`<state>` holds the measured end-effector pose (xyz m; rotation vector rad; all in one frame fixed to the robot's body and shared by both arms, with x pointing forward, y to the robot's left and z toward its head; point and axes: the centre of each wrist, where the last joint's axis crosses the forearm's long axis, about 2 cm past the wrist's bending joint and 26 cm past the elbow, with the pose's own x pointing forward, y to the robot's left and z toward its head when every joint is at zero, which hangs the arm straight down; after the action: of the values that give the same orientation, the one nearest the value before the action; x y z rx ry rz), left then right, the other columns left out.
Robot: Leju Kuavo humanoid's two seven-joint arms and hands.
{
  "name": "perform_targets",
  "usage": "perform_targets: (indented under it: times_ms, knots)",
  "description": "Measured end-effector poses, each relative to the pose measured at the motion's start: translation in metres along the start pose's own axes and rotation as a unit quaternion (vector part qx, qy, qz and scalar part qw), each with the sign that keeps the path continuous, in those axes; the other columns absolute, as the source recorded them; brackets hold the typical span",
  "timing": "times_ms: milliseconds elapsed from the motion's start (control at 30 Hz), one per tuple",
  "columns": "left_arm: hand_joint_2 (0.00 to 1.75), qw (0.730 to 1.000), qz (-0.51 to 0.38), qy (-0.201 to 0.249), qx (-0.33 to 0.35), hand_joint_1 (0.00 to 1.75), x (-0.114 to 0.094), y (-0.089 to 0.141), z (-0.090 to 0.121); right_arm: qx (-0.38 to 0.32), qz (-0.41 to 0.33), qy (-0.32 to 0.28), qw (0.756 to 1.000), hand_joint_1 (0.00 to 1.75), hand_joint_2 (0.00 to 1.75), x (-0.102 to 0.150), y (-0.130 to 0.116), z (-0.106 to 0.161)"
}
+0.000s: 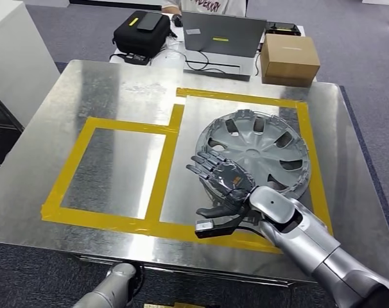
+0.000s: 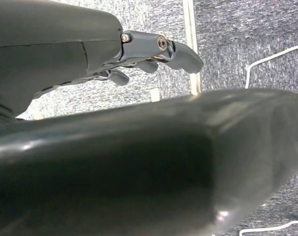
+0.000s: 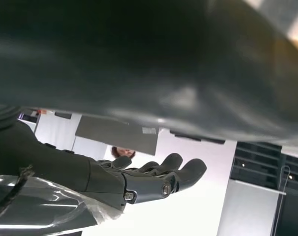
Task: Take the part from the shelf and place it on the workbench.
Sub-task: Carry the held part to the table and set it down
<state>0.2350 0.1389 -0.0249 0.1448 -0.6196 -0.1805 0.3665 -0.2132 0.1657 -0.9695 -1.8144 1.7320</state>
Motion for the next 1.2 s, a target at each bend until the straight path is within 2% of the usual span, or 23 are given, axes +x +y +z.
perform_targets:
  times_ms: [600,1200]
  knots:
    - [0.00,1.000,0.015,0.009,0.011,0.00,-0.001,0.013,-0.005,0.006,-0.005,-0.009,1.000,0.00,0.00,0.007,0.007,-0.005]
    - [0.00,1.000,0.018,-0.005,0.000,0.00,0.017,0.011,-0.005,0.003,-0.001,-0.004,1.000,0.00,0.00,0.003,0.007,-0.008]
